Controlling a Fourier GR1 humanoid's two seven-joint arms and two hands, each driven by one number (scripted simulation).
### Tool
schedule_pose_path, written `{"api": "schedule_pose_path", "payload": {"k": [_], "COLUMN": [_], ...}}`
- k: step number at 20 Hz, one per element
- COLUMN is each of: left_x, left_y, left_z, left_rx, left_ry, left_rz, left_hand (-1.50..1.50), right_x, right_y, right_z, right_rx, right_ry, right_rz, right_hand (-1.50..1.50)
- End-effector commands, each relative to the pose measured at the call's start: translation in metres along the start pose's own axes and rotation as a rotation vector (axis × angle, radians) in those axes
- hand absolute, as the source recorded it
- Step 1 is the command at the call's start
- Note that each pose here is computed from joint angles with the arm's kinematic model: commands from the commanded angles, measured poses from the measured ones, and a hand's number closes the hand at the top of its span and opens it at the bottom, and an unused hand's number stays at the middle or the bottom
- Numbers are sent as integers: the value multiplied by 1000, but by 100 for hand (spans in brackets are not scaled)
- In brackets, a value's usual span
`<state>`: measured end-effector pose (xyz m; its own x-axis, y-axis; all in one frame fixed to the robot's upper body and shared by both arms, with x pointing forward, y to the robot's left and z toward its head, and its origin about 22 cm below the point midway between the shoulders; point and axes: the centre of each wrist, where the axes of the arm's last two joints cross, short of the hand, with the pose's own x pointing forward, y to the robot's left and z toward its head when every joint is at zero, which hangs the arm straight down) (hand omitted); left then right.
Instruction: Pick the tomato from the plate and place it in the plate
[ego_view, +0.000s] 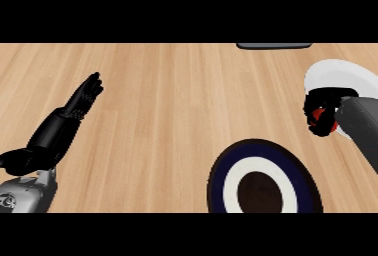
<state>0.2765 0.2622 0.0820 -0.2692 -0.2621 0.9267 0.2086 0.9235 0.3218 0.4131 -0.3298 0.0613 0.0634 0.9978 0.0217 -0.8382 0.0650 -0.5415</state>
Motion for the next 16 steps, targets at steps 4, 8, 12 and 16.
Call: {"api": "schedule_pose_path", "payload": {"k": [4, 8, 12, 16], "left_x": [3, 6, 13, 18], "left_y": [3, -2, -5, -15], "left_z": [-1, -3, -8, -13], "left_rx": [6, -24, -63, -112], "left_ry": [-13, -32, -62, -95], "left_rz": [-14, -6, -11, -7], "left_hand": [0, 0, 0, 0], "right_x": [-102, -124, -136, -135], "right_y": [-35, -60, -81, -94], "right_z": [62, 101, 135, 151], "right_rx": [-214, -368, -512, -619], "right_ry": [611, 906, 1192, 1480], "right_rz": [-276, -428, -602, -754], "right_hand": [150, 150, 150, 150]}}
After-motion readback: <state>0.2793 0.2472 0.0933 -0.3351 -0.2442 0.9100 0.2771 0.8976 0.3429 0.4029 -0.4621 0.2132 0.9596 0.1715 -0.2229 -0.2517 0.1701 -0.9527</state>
